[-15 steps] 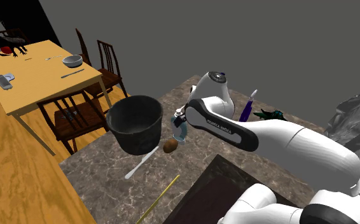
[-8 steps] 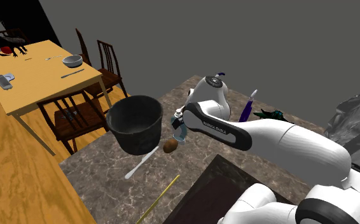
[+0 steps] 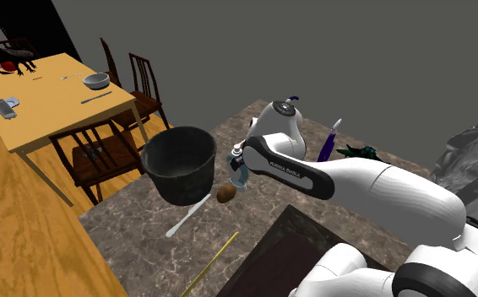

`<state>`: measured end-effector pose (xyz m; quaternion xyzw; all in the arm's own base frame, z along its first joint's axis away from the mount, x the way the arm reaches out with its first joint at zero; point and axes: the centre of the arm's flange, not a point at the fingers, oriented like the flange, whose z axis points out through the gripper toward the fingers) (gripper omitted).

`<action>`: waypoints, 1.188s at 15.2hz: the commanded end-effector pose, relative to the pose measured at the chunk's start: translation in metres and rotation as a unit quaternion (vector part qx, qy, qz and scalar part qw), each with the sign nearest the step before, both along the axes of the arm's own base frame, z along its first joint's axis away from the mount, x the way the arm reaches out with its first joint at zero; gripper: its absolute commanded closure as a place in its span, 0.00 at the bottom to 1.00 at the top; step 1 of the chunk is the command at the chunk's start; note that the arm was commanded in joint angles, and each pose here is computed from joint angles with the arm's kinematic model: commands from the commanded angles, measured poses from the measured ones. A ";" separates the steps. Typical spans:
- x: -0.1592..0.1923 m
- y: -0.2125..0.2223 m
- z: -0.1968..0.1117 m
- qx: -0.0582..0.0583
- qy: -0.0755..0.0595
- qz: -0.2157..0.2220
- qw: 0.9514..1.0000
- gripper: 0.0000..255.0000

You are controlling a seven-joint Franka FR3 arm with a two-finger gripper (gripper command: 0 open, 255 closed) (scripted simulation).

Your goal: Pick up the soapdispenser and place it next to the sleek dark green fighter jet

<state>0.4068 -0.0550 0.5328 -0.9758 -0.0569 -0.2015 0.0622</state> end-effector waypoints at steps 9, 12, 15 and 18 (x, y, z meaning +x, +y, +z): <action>0.000 0.000 0.010 0.000 0.000 0.000 1.000 1.00; 0.000 0.000 0.026 0.000 0.000 0.000 1.000 1.00; 0.000 0.000 0.042 0.000 0.000 0.000 1.000 1.00; 0.000 0.000 0.058 0.000 0.000 0.000 1.000 1.00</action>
